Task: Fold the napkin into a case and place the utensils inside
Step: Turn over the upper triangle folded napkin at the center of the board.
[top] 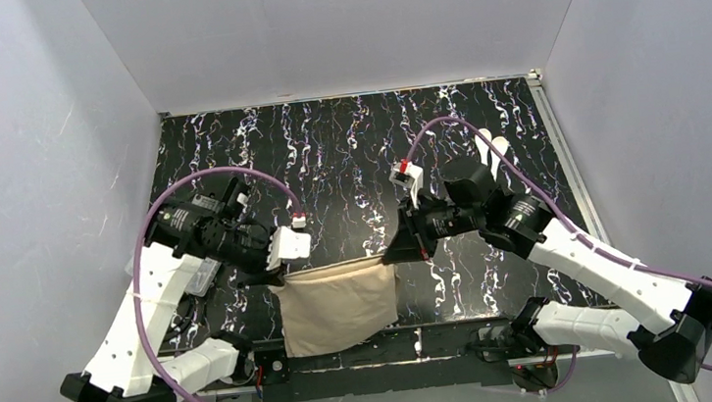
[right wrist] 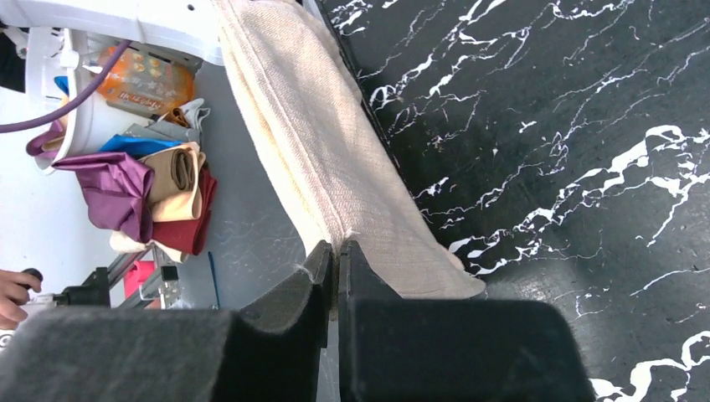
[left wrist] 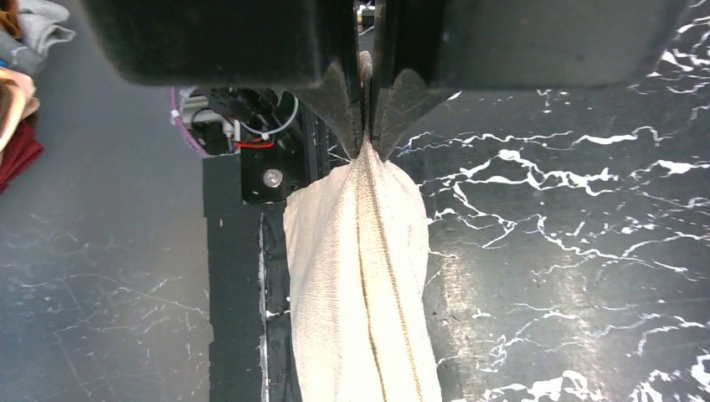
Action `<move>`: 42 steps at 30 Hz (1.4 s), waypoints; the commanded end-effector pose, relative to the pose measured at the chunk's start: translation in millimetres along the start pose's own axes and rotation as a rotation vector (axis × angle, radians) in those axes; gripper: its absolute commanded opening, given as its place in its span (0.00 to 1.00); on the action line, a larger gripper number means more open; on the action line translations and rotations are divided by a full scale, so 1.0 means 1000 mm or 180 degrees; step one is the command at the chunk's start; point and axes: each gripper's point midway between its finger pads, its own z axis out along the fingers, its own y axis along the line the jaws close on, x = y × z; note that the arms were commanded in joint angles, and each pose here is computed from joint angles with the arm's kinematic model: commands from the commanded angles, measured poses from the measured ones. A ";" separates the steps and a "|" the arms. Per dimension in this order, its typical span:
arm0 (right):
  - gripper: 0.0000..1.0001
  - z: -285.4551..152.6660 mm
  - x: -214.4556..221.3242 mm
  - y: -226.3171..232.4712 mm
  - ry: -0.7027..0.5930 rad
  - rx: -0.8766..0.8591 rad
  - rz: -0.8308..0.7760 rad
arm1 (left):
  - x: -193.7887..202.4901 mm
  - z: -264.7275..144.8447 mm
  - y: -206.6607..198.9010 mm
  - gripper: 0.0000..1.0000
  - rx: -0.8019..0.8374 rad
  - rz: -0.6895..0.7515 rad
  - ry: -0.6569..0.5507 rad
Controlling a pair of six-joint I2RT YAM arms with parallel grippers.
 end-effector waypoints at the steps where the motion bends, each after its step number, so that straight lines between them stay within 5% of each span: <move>1: 0.01 0.010 -0.002 -0.016 0.0027 0.0137 0.0101 | 0.002 0.010 0.002 0.00 0.0233 -0.0424 0.0062; 7: 0.01 0.035 -0.031 -0.095 -0.0229 0.0475 0.0193 | 0.027 0.051 0.081 0.00 0.0213 -0.0577 0.0442; 23: 0.06 0.087 -0.055 -0.287 0.0071 0.1073 0.0205 | 0.105 0.117 0.288 0.00 -0.0208 -0.1292 0.1093; 27: 0.25 0.097 -0.062 -0.312 0.0126 0.1203 0.0181 | 0.111 0.127 0.317 0.13 -0.0420 -0.1467 0.1048; 29: 0.61 0.098 -0.067 -0.323 0.0135 0.1330 0.0153 | 0.113 0.129 0.329 0.24 -0.0549 -0.1526 0.1052; 30: 0.92 0.096 -0.070 -0.328 0.0137 0.1391 0.0143 | 0.115 0.127 0.335 0.33 -0.0625 -0.1547 0.1067; 31: 0.98 0.093 -0.076 -0.331 0.0113 0.1469 0.0126 | 0.115 0.125 0.339 0.36 -0.0692 -0.1561 0.1077; 38: 0.98 0.048 -0.124 -0.314 -0.0349 0.1932 -0.0021 | 0.101 0.085 0.345 0.51 -0.0923 -0.1755 0.0808; 42: 0.84 0.038 -0.117 -0.294 -0.0420 0.1915 0.0068 | 0.083 0.053 0.345 0.61 -0.1022 -0.1933 0.0443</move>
